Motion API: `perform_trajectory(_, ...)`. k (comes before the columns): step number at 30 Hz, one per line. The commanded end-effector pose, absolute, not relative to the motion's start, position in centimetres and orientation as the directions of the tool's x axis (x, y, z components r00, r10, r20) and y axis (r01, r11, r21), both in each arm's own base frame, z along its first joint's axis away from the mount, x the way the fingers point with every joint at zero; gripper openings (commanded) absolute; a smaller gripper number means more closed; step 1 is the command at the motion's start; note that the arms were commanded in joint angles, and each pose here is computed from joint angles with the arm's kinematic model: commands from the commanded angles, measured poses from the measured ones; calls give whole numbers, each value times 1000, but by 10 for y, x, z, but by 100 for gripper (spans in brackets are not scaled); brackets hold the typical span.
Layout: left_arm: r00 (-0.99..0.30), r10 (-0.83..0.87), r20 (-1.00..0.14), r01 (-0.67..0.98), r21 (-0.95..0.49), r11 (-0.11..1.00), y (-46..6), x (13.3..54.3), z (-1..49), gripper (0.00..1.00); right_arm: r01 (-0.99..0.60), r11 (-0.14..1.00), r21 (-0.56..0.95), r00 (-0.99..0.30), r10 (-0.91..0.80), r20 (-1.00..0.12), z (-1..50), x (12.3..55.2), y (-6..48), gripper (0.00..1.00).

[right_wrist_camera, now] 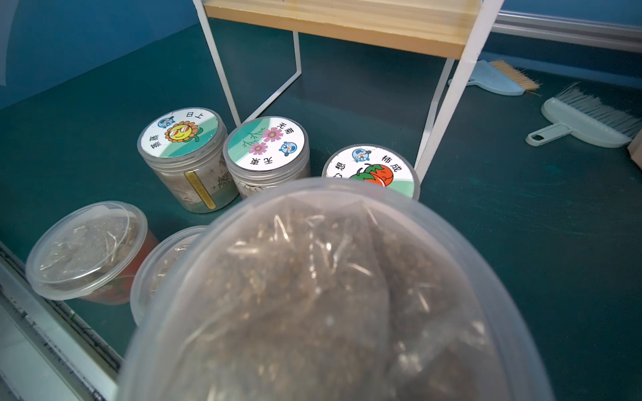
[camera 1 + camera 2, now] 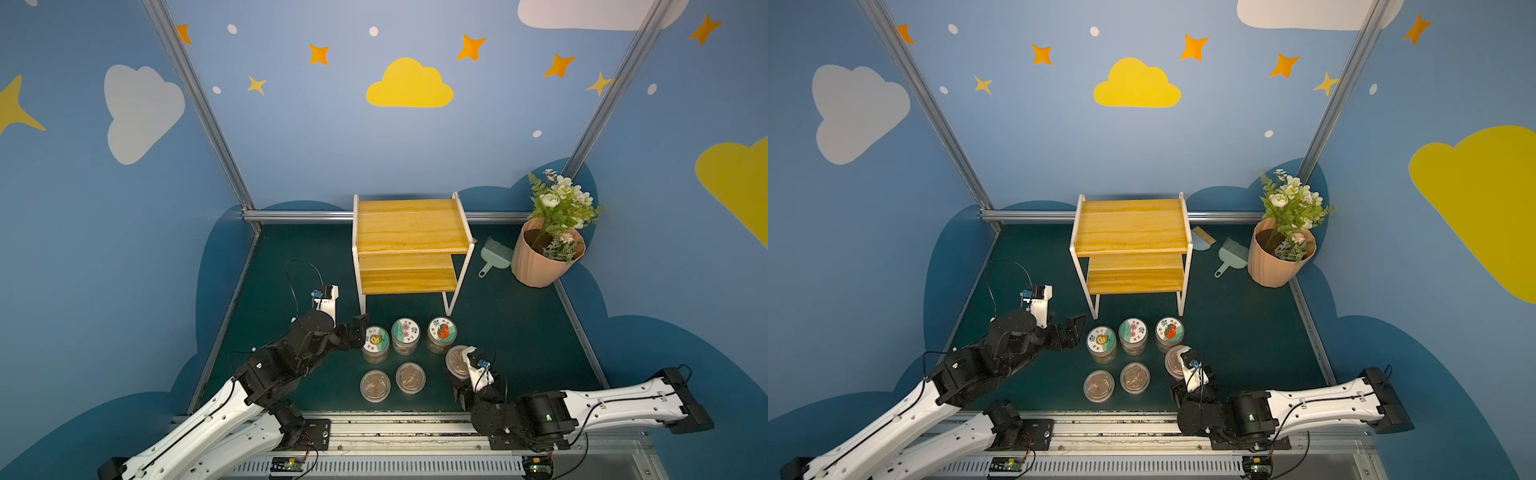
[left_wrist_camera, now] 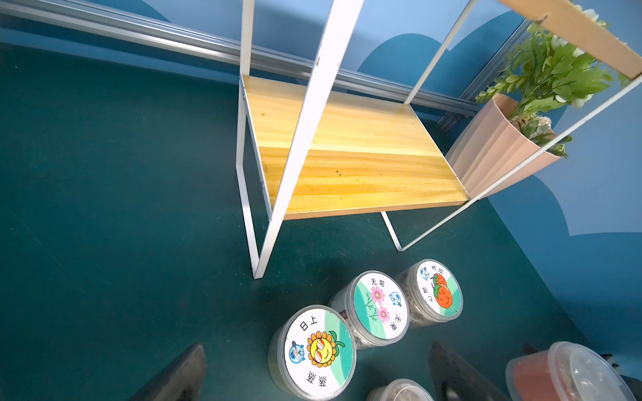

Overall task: Place the seed container on the shelf
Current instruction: Place the seed jar on the shelf.

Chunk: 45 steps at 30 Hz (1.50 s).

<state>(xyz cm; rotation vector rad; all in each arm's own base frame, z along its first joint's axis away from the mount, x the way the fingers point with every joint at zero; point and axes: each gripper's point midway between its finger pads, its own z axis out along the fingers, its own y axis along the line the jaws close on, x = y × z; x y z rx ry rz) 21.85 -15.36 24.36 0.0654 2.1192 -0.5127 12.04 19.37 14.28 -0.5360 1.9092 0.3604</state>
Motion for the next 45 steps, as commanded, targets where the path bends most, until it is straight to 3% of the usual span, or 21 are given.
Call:
perform_trajectory(1,-532,-164,-831,251,-340,906,-156,222,265,100,-527,850,-21,-266,-188,-946,169,123,199,60)
perform_trajectory(16,-479,-171,-861,301,-345,889,-179,237,324,100,-499,866,-32,-169,-134,-976,253,143,213,61)
perform_trajectory(30,-454,-131,-881,373,-322,870,-216,268,389,100,-473,880,46,-205,-59,-977,337,195,230,59)
perform_trajectory(37,-474,-199,-858,362,-395,844,-214,285,409,100,-472,878,82,-231,-33,-972,374,232,243,58)
perform_trajectory(45,-459,-193,-867,358,-380,853,-206,285,421,100,-439,890,120,-253,6,-967,399,275,251,57)
